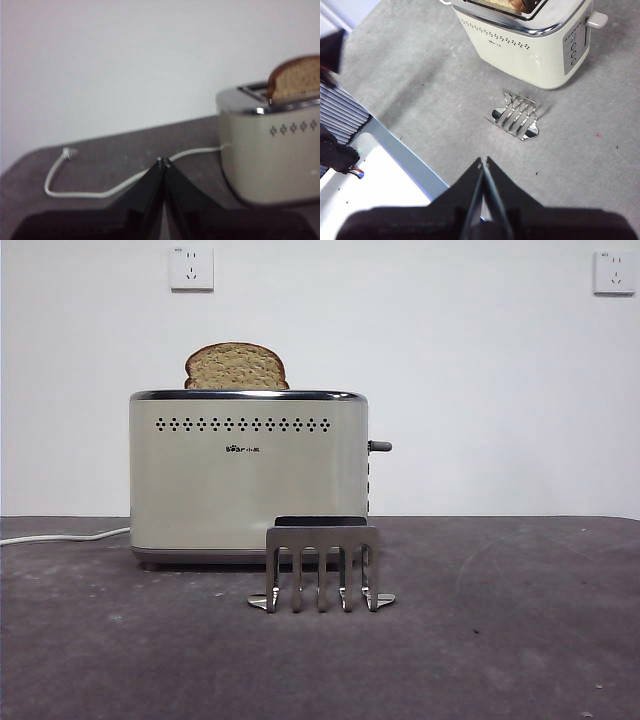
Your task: Pick up a slice of bread from the rack,put the bread on the toaster,press the button
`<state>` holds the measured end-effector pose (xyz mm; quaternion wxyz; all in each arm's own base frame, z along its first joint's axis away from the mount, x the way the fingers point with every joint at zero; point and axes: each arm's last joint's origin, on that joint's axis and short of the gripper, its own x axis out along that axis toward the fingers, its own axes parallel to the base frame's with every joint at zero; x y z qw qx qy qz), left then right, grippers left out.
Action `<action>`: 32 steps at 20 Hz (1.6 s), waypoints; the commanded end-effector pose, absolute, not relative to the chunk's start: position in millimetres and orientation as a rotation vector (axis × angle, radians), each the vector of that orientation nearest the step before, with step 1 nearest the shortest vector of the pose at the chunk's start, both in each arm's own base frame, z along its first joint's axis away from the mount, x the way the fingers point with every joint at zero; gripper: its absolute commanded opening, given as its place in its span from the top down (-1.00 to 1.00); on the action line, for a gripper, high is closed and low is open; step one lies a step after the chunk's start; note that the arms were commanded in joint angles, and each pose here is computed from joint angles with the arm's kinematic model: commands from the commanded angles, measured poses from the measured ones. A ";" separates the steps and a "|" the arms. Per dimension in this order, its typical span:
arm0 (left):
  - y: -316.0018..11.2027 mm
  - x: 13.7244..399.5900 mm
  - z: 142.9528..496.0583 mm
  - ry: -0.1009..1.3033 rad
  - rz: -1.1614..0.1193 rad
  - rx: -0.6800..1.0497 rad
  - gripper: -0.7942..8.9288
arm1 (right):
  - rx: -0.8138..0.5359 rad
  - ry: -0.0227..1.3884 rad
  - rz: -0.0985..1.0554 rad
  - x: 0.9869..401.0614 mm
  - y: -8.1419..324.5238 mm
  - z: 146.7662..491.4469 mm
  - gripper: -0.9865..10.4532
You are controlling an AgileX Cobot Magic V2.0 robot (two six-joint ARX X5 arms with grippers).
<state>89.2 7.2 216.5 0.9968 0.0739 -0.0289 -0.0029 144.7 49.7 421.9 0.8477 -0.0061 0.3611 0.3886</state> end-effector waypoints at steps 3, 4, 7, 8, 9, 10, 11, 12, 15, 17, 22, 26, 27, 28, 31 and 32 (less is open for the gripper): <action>7.8 93.2 184.6 -0.029 -0.008 0.073 0.84 | -0.020 0.762 0.824 145.2 50.1 420.2 0.83; 7.7 93.7 180.3 -0.022 -0.010 0.073 0.84 | -0.020 0.762 0.824 145.2 50.1 420.2 0.83; 8.0 95.7 168.8 0.011 -0.011 0.069 0.84 | -0.020 0.762 0.824 145.2 50.1 420.2 0.83; 8.1 96.2 165.5 0.024 -0.012 0.067 0.84 | -0.020 0.762 0.824 145.2 50.1 420.2 0.83; 8.0 96.7 161.3 0.043 -0.015 0.064 0.84 | -0.020 0.762 0.824 145.2 50.1 420.2 0.83; 7.9 96.9 157.7 0.068 -0.020 0.060 0.84 | -0.020 0.762 0.824 145.2 50.1 420.2 0.83; 7.8 96.6 154.8 0.099 -0.023 0.053 0.84 | -0.020 0.762 0.824 145.2 50.1 420.2 0.83; 7.8 96.4 152.8 0.119 -0.022 0.041 0.84 | -0.020 0.762 0.824 145.2 50.1 420.2 0.83; 7.3 95.7 148.1 0.169 -0.033 -0.021 0.84 | -0.020 0.762 0.824 145.2 50.1 420.2 0.83; 7.0 95.7 148.0 0.171 -0.036 -0.096 0.84 | -0.020 0.762 0.824 145.2 50.1 420.2 0.83; 7.3 95.7 147.9 0.172 -0.028 -0.103 0.84 | -0.020 0.762 0.824 145.2 50.1 420.2 0.83; 7.3 95.7 147.9 0.172 -0.027 -0.103 0.84 | -0.020 0.762 0.824 145.2 50.1 420.2 0.83; 7.3 95.7 147.9 0.172 -0.027 -0.103 0.84 | -0.020 0.762 0.824 145.2 50.1 420.2 0.83; 7.3 95.7 147.9 0.172 -0.027 -0.103 0.84 | -0.020 0.762 0.824 145.2 50.1 420.2 0.83; 7.3 95.7 147.9 0.172 -0.027 -0.103 0.84 | -0.021 0.762 0.823 145.3 50.1 420.2 0.83; 7.3 95.7 148.0 0.171 -0.028 -0.103 0.84 | -0.023 0.762 0.823 145.2 49.7 420.2 0.83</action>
